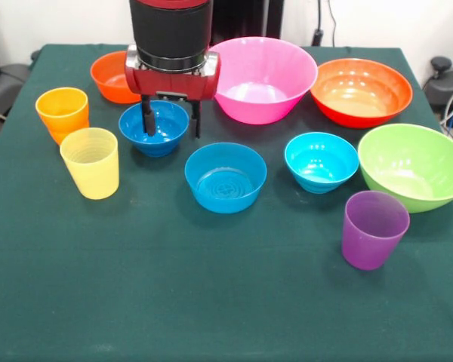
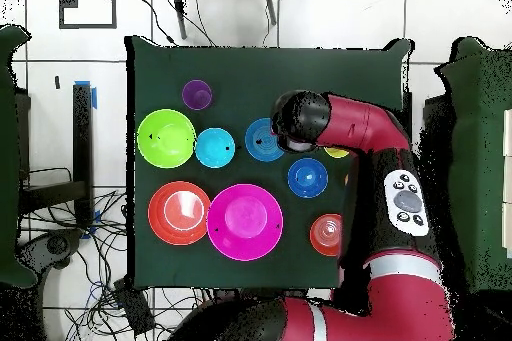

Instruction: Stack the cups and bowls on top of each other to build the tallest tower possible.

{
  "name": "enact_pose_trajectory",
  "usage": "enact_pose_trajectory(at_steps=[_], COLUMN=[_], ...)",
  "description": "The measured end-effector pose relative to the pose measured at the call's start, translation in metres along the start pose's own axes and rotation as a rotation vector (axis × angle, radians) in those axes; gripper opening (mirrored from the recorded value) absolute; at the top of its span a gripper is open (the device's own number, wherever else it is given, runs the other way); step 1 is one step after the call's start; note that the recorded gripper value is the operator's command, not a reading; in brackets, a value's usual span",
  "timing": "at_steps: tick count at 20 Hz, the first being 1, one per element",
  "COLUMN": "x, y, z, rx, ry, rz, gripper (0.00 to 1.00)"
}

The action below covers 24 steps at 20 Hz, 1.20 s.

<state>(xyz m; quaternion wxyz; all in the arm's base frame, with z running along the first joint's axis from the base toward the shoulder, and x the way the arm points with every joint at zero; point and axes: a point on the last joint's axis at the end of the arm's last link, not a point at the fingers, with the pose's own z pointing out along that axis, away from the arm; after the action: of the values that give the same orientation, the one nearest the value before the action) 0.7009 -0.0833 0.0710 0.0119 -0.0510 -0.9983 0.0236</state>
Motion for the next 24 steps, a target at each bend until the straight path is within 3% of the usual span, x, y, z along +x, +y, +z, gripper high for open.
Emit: enact_pose_trajectory(at_steps=[5, 10, 17, 24], x=[-0.012, -0.027, -0.037, -0.038], y=[-0.007, -0.029, -0.061, -0.075], z=[-0.007, -0.018, -0.025, -0.024], rx=[0.01, 0.001, -0.012, -0.018], ry=[-0.027, -0.031, -0.042, -0.046], rz=[-0.001, 0.031, 0.076, 0.095], gripper=[1.0, 1.0, 1.0, 1.0])
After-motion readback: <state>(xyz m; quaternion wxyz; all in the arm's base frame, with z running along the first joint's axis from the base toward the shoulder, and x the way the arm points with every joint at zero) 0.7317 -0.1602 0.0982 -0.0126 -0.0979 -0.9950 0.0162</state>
